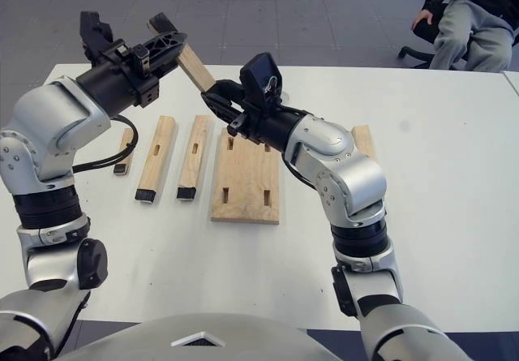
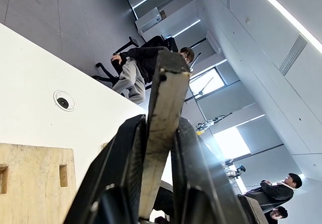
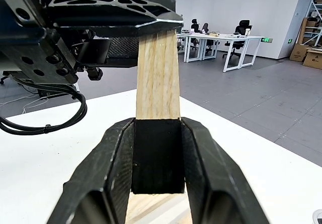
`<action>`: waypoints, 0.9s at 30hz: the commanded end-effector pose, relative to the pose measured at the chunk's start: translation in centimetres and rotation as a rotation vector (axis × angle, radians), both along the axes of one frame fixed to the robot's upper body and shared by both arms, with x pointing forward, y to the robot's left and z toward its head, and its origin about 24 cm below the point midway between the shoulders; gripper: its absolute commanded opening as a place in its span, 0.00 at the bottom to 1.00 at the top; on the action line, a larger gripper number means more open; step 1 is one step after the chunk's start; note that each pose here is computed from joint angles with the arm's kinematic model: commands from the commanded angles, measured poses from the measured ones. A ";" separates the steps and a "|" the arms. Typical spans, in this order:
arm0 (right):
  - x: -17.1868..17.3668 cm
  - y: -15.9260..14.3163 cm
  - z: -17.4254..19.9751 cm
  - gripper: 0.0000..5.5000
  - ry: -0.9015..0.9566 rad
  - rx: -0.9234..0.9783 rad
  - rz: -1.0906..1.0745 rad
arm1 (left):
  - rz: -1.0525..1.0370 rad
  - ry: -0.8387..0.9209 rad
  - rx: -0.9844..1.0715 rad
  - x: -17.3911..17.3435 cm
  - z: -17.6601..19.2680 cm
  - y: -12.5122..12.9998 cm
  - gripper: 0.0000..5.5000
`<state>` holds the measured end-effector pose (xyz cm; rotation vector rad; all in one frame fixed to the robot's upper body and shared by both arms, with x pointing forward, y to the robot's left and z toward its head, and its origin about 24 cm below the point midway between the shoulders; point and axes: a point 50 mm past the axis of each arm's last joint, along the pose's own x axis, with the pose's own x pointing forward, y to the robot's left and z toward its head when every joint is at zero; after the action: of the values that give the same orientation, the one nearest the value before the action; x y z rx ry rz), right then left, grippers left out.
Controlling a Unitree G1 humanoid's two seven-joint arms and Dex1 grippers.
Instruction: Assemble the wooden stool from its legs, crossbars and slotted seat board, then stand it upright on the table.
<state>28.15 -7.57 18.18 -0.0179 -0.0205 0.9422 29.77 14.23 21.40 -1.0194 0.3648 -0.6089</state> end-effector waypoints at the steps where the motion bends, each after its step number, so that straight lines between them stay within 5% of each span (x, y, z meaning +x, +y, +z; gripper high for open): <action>1: 0.6 -0.6 -0.5 0.23 0.015 -0.057 -0.013 | -0.059 -0.055 -0.042 -0.3 1.4 -0.5 0.11; 3: 0.6 -0.6 -0.4 0.23 0.010 -0.064 0.005 | -0.063 -0.054 -0.039 -0.2 1.4 -0.6 0.11; 8: 0.1 -0.5 -0.5 0.43 0.022 -0.057 0.049 | -0.036 -0.008 0.013 -0.1 0.4 -0.7 0.08; 19: 0.7 -2.2 -0.6 0.79 0.013 -0.105 -0.023 | 0.092 -0.140 0.460 -0.2 -0.1 1.3 0.08; 23: 1.5 -3.2 -0.2 0.91 -0.015 -0.097 -0.131 | 0.328 -0.246 0.810 0.0 -0.7 4.6 0.08; 27: 2.7 -4.7 0.3 1.00 -0.056 -0.067 -0.341 | 0.436 -0.261 0.892 -0.2 -3.1 6.1 0.08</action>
<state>30.26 -11.68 17.78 -0.1062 0.0005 0.6828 29.81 20.37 19.31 -0.1353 0.1534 -0.1369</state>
